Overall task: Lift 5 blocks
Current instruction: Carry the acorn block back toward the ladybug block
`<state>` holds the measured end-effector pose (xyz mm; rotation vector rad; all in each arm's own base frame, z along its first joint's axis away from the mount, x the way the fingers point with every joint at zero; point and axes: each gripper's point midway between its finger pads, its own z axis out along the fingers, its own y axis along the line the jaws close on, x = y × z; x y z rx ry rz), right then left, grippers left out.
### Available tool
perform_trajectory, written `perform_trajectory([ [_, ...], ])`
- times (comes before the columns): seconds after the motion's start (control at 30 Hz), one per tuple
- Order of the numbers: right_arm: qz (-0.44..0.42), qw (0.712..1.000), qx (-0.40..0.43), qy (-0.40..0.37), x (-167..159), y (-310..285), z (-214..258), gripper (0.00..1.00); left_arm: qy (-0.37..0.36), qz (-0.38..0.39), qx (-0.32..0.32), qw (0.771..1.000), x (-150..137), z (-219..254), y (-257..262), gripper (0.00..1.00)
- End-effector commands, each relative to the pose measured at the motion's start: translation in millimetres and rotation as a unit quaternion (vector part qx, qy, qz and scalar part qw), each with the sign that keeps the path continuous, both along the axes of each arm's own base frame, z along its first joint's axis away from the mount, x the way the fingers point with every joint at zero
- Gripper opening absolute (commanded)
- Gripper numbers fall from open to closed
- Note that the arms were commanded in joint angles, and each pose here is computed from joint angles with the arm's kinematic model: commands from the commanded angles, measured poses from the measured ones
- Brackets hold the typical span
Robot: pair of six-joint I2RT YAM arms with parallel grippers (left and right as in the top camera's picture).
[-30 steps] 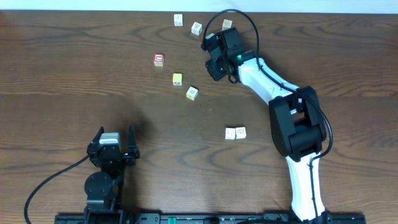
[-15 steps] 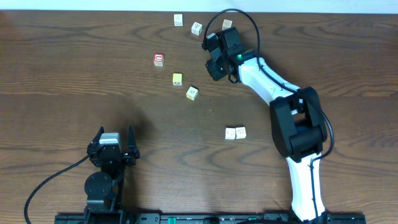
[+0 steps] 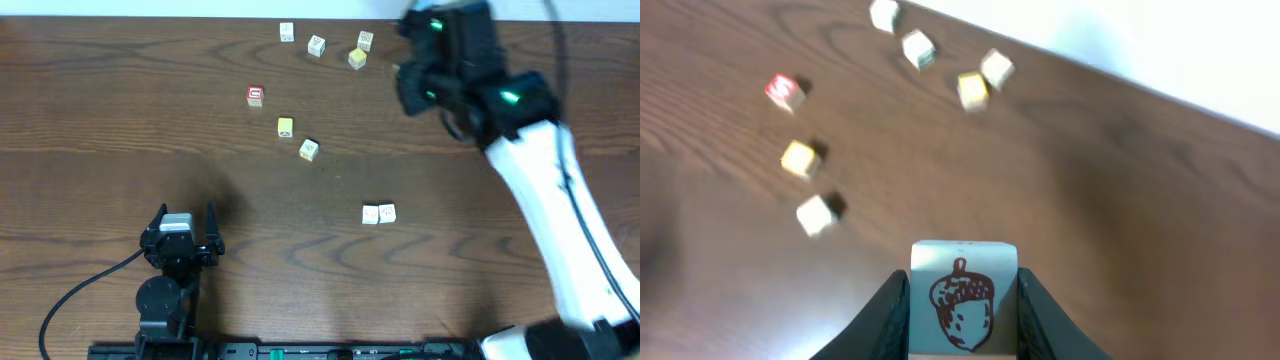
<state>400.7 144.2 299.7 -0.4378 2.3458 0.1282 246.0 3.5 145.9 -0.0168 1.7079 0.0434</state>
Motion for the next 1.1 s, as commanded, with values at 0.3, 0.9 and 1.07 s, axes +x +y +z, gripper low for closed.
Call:
perform_trajectory([
  [0.3,-0.128,0.987,0.024,0.095,-117.6,-48.2,-115.1,0.01,0.028,0.005,-0.002,1.0,-1.6,-18.0,1.2,0.75],
  [0.9,-0.148,0.975,0.075,0.145,-149.0,-25.8,-244.5,0.11,0.028,0.005,-0.002,1.0,-1.6,-17.9,1.2,0.75],
  [1.07,-0.149,0.974,0.07,0.154,-139.5,-20.1,-262.0,0.1,0.028,0.005,-0.002,1.0,-1.6,-18.0,1.2,0.76],
])
